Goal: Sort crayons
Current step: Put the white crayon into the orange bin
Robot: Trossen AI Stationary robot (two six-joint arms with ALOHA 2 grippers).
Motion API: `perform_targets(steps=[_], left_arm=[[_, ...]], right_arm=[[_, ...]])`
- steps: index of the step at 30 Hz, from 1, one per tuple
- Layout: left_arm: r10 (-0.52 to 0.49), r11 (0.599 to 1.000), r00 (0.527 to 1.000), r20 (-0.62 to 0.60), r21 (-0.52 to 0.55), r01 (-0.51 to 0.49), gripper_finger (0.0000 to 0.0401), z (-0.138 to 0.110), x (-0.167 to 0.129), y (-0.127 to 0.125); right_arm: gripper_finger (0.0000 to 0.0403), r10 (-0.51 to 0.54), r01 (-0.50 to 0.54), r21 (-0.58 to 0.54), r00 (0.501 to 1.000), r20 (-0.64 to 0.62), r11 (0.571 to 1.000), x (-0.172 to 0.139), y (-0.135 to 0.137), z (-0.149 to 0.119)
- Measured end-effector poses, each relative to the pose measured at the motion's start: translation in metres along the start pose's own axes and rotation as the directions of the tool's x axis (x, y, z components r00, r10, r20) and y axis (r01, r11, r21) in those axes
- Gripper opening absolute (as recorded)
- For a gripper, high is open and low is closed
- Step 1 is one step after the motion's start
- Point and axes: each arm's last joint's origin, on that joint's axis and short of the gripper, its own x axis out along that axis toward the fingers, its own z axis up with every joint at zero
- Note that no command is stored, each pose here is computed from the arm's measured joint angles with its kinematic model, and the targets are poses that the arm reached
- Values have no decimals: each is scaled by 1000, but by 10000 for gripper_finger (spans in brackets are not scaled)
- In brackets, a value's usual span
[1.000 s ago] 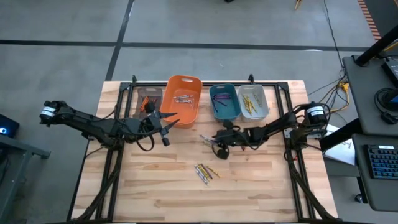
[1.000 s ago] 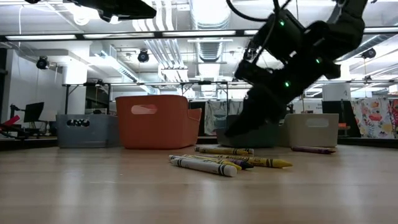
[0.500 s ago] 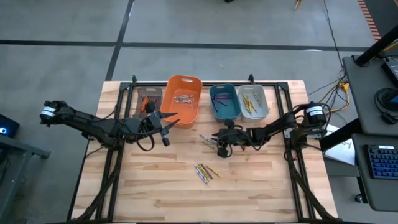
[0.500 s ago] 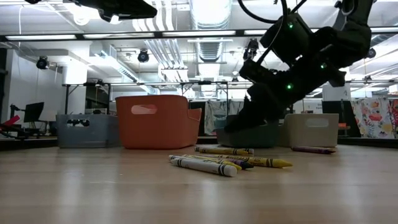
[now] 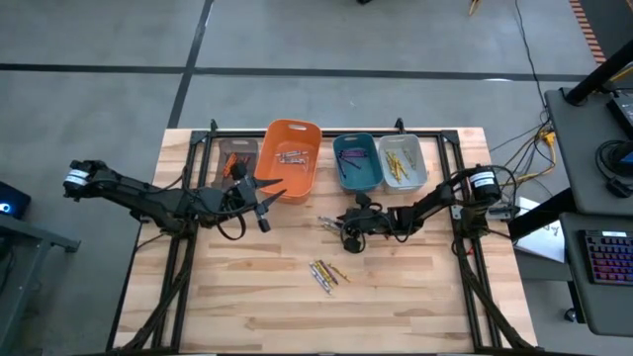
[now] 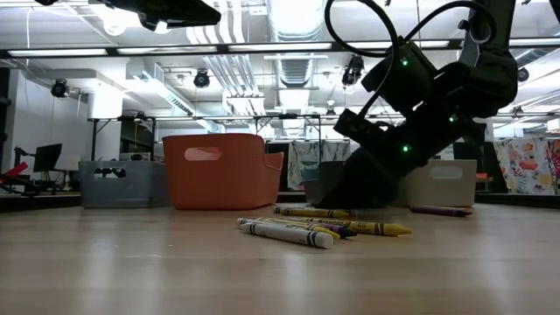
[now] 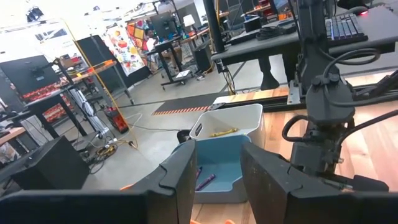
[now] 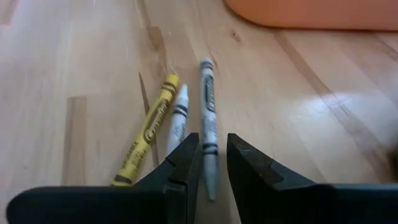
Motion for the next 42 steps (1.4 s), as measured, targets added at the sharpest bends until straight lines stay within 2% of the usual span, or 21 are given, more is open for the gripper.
perform_targets(steps=[11,19,27,32,36,42], left_arm=[[0,1000,1000,0,0,0,107,0,0,0],[0,1000,1000,0,0,0,107,0,0,0],[2,1000,1000,8,1,-2,107,1,-1,1],[13,1000,999,38,-21,-12,107,7,-8,9],[21,999,998,63,-26,-19,107,12,-15,16],[25,1000,997,74,-13,-24,107,15,-24,25]], right_arm=[[69,-21,21,-7,1000,-6,1000,2,-3,-2],[16,-31,30,-12,999,-10,999,3,-5,-3],[14,-35,35,-9,999,-2,999,-2,-7,3],[13,-19,19,8,998,56,1000,-16,-8,34],[11,-20,21,-30,999,27,999,-30,-8,63],[11,-67,66,-57,998,-17,996,-43,-22,124]])
